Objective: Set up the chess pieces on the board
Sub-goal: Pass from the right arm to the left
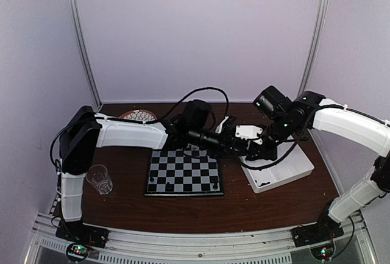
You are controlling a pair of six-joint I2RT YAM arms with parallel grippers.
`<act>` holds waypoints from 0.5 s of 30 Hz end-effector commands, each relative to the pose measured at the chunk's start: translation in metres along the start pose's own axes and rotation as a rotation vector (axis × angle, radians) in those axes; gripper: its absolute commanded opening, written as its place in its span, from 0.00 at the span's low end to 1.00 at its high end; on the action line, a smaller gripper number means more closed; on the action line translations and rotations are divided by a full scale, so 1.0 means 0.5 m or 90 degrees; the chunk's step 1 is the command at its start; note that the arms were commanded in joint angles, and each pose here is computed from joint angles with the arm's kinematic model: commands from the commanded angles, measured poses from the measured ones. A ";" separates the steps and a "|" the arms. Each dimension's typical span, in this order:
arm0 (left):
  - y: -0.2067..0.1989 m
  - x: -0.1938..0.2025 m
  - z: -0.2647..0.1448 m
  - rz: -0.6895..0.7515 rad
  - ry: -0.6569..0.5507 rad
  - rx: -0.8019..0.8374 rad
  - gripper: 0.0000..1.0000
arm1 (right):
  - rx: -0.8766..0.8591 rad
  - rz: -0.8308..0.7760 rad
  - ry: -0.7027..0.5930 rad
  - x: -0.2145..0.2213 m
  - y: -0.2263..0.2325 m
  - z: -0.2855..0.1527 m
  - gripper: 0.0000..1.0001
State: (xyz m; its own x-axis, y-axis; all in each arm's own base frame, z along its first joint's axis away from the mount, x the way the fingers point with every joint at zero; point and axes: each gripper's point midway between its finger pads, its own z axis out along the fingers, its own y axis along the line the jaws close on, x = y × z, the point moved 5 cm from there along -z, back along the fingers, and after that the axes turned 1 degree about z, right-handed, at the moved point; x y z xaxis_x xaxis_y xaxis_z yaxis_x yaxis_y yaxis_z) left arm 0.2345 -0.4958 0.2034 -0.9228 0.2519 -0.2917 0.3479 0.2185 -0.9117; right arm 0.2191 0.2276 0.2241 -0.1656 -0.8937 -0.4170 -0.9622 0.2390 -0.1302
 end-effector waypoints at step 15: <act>0.024 -0.029 -0.240 0.125 -0.035 -0.227 0.00 | 0.072 -0.013 0.010 0.036 -0.001 -0.060 0.53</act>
State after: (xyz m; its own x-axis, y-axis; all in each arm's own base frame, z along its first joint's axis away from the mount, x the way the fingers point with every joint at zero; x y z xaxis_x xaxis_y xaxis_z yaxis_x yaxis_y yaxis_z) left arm 0.2635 -0.4402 0.2074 -0.9061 0.2332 -0.3530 0.4167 0.3469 -0.8403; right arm 0.2207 0.2208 0.2318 -0.1597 -0.9021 -0.4009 -0.9522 0.2479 -0.1785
